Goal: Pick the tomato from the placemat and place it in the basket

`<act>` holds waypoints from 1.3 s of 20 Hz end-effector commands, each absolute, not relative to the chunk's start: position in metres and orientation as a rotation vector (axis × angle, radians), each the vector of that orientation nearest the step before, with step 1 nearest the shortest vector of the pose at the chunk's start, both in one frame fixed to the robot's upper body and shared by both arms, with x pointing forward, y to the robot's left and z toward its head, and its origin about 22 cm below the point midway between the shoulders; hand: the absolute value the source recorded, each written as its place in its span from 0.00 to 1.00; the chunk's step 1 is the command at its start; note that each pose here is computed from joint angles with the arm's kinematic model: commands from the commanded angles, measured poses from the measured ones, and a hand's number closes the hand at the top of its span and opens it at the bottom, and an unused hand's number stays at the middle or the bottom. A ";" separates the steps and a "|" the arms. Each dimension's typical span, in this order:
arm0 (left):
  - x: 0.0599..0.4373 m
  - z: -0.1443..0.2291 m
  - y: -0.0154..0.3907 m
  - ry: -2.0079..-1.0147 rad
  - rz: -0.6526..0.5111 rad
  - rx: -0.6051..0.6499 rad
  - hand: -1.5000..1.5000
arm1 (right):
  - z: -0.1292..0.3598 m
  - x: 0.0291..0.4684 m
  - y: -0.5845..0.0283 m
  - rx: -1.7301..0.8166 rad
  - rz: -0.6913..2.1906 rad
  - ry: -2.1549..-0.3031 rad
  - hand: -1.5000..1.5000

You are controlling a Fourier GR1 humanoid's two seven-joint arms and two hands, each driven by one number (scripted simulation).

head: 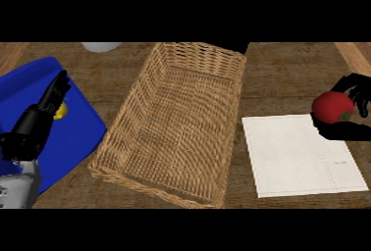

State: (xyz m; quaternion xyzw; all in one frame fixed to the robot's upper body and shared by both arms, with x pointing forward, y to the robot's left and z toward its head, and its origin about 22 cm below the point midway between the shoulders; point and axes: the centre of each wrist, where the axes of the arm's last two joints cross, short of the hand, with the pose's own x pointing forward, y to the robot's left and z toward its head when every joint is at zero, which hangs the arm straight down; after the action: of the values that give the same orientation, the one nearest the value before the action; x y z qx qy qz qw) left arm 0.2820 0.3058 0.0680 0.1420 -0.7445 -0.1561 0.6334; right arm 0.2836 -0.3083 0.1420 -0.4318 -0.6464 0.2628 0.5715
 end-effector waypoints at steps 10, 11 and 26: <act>0.285 0.075 0.298 -1.712 -0.378 0.287 0.50 | 0.304 0.254 -0.207 -0.744 0.572 -1.845 1.00; 0.286 0.071 0.283 -1.725 -0.375 0.291 0.50 | 0.309 0.251 -0.198 -0.738 0.568 -1.820 1.00; 0.294 0.078 0.279 -1.733 -0.388 0.278 0.50 | 0.360 0.306 -0.069 -0.617 0.716 -1.610 1.00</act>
State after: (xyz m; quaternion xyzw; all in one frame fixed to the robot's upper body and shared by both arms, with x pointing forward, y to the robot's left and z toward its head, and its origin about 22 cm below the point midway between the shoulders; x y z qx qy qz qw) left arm 0.2866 0.2878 0.0724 0.1238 -0.7524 -0.1664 0.6252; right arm 0.3006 -0.1021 0.3555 -0.2616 -0.7331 0.2884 0.5576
